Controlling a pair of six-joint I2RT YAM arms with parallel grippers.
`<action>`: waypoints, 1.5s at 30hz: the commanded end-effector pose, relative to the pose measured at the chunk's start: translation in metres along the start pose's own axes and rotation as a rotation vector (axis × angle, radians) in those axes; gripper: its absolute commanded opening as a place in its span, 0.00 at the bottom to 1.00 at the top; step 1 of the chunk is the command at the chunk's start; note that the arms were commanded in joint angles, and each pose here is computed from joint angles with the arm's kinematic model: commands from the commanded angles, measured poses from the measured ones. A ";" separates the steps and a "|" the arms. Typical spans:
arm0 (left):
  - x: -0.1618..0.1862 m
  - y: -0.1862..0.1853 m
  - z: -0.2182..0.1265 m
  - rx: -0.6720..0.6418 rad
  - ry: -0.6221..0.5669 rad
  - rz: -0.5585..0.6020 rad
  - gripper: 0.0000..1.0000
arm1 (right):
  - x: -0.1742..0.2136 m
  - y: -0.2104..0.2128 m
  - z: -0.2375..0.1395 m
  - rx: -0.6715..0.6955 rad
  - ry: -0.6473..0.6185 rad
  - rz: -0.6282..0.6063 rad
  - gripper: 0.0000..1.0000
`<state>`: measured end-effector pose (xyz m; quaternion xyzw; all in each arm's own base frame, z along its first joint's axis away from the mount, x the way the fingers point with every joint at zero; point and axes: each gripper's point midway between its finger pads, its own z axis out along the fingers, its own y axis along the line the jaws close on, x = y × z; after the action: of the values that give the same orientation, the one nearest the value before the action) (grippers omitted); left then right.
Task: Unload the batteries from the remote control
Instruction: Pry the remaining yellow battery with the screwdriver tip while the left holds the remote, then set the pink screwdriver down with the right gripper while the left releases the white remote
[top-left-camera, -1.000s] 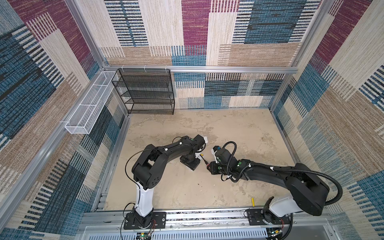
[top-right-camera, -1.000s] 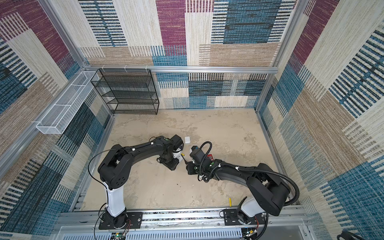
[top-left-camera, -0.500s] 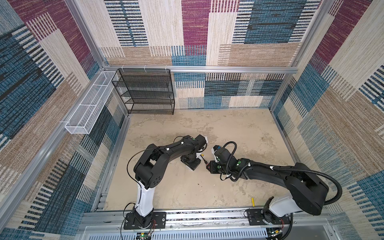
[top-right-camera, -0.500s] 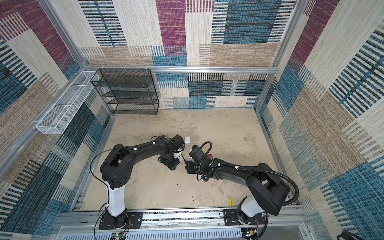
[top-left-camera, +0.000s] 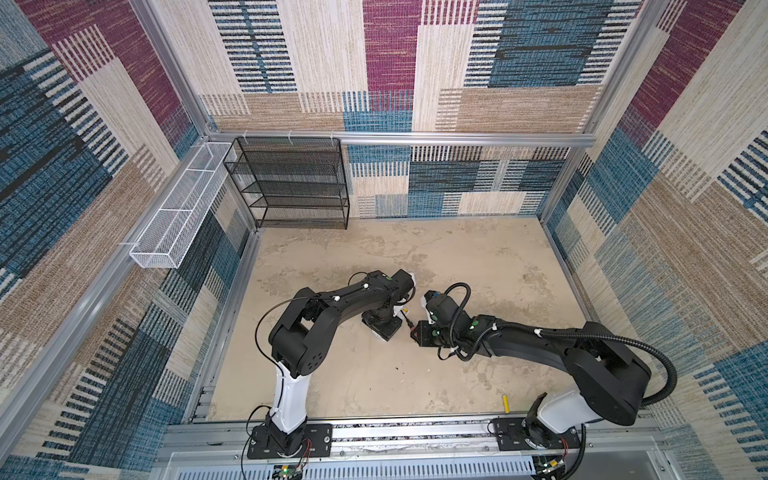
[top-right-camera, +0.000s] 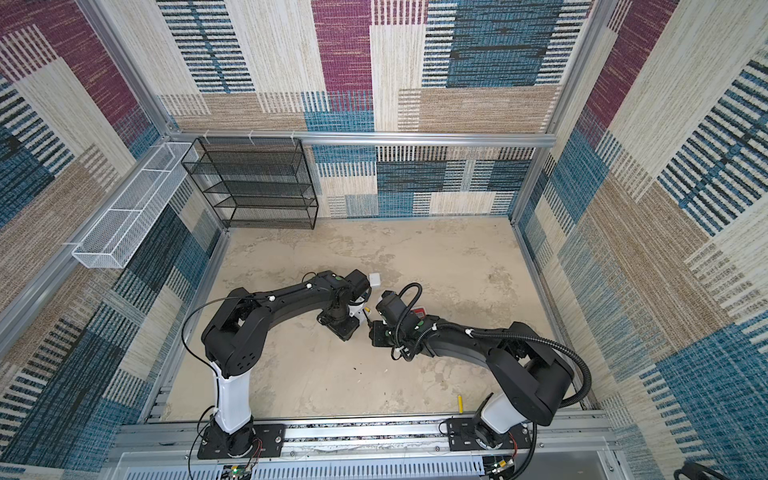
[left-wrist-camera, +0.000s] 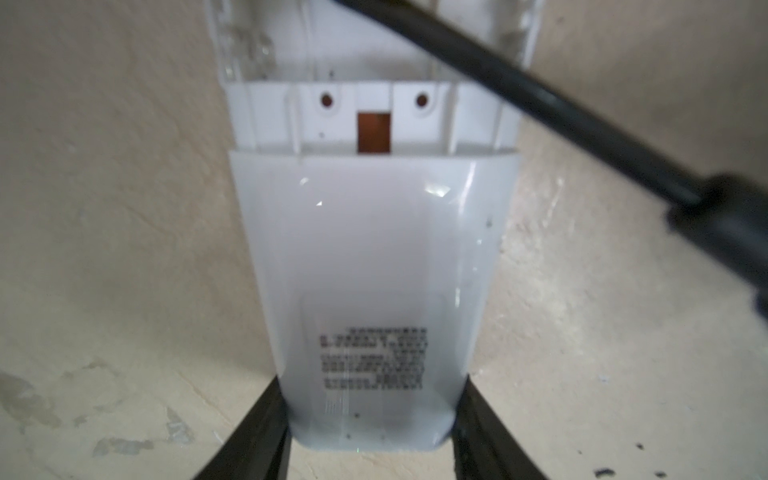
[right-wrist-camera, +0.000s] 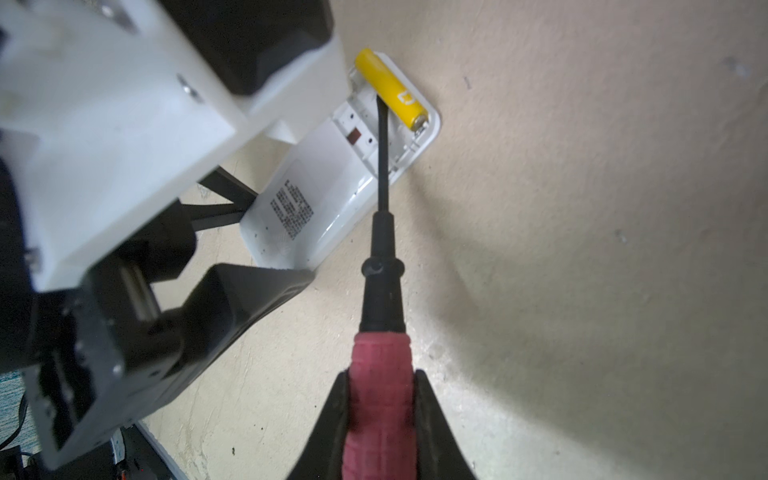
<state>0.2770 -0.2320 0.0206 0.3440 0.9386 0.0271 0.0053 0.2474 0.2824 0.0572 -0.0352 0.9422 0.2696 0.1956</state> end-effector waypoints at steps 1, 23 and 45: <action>-0.009 -0.015 -0.001 0.062 -0.037 0.056 0.33 | 0.000 -0.006 0.002 0.020 -0.014 0.024 0.00; -0.007 -0.018 0.001 0.077 -0.020 0.054 0.33 | 0.017 -0.030 0.011 0.021 -0.053 -0.026 0.00; -0.002 -0.011 -0.001 0.048 0.002 0.051 0.33 | 0.013 -0.027 0.012 -0.006 -0.082 -0.051 0.00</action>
<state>0.2776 -0.2336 0.0212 0.3452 0.9381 0.0284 0.0067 0.2455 0.2767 0.0357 -0.0608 0.9217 0.2926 0.2473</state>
